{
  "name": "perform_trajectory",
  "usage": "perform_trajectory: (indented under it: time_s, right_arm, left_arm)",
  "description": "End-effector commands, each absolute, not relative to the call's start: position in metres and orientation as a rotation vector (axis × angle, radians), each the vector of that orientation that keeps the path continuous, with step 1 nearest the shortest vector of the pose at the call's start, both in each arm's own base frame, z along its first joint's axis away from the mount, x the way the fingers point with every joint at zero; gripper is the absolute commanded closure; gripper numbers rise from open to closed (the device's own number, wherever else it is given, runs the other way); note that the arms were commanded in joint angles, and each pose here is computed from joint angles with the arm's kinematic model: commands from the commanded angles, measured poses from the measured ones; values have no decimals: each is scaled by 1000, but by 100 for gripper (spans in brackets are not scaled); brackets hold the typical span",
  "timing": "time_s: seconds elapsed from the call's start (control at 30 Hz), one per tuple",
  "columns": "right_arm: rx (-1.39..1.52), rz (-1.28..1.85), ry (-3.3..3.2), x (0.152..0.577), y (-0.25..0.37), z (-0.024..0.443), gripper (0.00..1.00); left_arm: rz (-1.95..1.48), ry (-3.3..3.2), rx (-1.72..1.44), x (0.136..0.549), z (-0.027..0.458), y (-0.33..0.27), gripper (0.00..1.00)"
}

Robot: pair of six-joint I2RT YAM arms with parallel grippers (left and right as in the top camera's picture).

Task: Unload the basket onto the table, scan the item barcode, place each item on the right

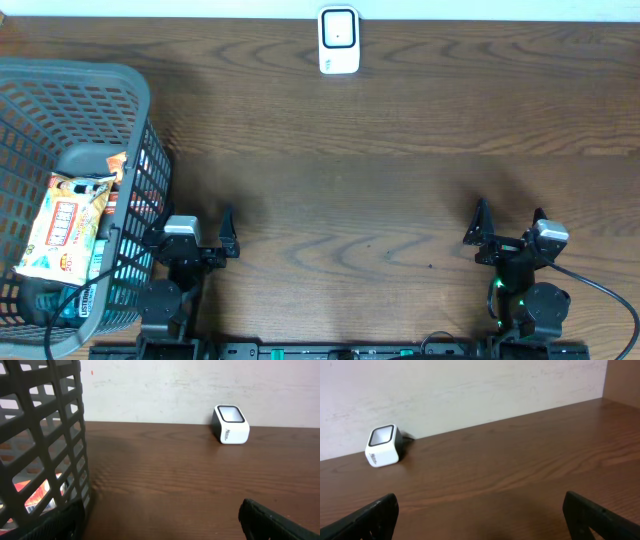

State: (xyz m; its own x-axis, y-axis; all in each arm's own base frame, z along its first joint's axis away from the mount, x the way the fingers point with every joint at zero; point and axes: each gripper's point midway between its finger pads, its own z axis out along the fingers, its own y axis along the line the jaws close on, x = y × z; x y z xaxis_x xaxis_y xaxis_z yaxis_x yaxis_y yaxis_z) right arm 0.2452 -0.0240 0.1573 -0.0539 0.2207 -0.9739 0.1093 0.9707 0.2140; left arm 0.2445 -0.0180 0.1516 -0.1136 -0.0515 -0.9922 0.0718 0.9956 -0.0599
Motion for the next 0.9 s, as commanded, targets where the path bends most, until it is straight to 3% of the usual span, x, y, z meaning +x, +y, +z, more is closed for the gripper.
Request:
perform_trajectory:
  time_s: [0.0, 0.27, 0.5, 0.87]
  right_arm:
    - [261, 64, 1626, 245, -29, 156, 1]
    - [261, 64, 1626, 245, -29, 156, 1]
    - [261, 64, 1626, 245, -29, 156, 1]
    - [261, 64, 1626, 245, -29, 156, 1]
  left_arm:
    - [-97, 1722, 35, 243, 138, -19, 2]
    - [-96, 1722, 33, 243, 138, -19, 2]
    - [-310, 1676, 204, 235, 157, -59, 2]
    - [-409, 1637, 159, 236, 271, -66, 2]
